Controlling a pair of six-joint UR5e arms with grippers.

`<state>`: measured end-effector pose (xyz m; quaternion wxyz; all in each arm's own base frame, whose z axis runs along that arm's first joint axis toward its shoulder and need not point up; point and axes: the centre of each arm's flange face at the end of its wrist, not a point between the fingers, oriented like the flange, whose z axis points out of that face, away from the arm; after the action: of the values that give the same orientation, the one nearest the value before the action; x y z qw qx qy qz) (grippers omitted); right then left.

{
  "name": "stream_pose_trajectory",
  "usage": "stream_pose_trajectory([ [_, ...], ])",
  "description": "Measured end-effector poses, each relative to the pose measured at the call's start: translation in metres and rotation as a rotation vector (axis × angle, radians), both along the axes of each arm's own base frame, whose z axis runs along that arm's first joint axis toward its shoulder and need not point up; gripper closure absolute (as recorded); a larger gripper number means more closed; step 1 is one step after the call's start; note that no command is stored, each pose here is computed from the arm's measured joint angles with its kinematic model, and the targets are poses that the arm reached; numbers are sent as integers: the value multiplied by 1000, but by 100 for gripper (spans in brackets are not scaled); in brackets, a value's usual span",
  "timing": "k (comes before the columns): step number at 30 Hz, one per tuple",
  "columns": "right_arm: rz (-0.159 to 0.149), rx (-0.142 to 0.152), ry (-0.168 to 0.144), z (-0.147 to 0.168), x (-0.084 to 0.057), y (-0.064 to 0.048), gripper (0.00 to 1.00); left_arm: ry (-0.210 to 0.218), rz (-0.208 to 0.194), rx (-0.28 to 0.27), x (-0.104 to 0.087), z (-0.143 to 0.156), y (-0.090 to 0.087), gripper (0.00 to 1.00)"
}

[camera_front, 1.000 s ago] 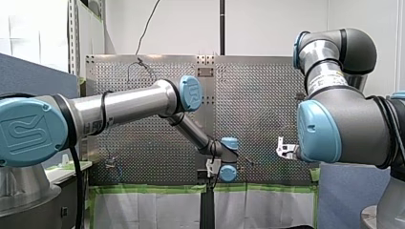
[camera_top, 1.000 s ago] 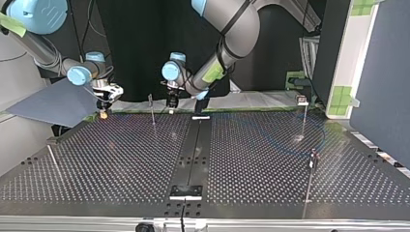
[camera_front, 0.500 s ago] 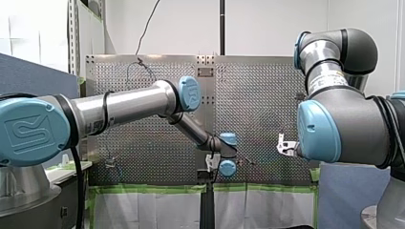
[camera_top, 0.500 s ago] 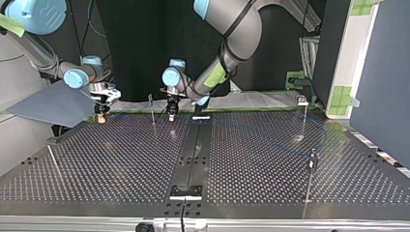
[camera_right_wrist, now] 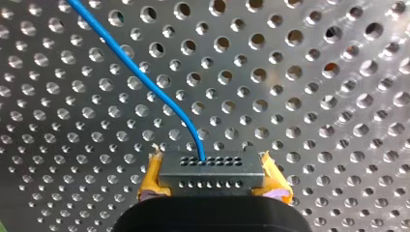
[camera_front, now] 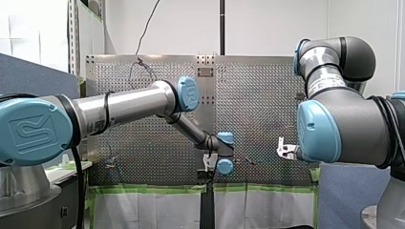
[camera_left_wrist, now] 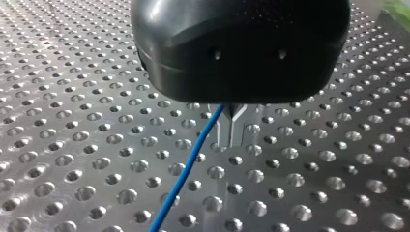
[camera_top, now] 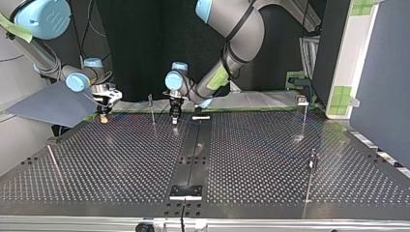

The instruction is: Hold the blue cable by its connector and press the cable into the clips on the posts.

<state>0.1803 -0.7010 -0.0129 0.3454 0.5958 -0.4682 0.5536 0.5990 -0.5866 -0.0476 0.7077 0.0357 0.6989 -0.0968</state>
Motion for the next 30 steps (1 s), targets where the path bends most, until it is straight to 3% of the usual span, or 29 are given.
stream_pose_trajectory([
  [3, 2, 5, 1, -1, 1, 1, 100, 2, -2, 1, -2, -4, 2, 100],
  [5, 5, 6, 1, -1, 2, 1, 100, 4, -5, 0, -4, -6, 2, 82],
  [9, 14, 8, 0, -2, 5, 2, 100, 11, -9, 2, -7, -11, 4, 82],
  [10, 15, 8, 0, -2, 5, 2, 100, 11, -10, 2, -7, -11, 4, 65],
  [11, 16, 8, 0, -2, 5, 2, 100, 12, -10, 2, -8, -12, 4, 0],
  [18, 28, 12, -2, -3, 8, 3, 100, 1, -48, -5, -22, -4, -6, 0],
  [25, 36, 16, -3, -3, 10, 4, 100, 7, -103, 52, -31, 0, -16, 0],
  [30, 39, 20, -4, -4, 11, 5, 100, 52, -146, 136, -46, -16, -13, 0],
])
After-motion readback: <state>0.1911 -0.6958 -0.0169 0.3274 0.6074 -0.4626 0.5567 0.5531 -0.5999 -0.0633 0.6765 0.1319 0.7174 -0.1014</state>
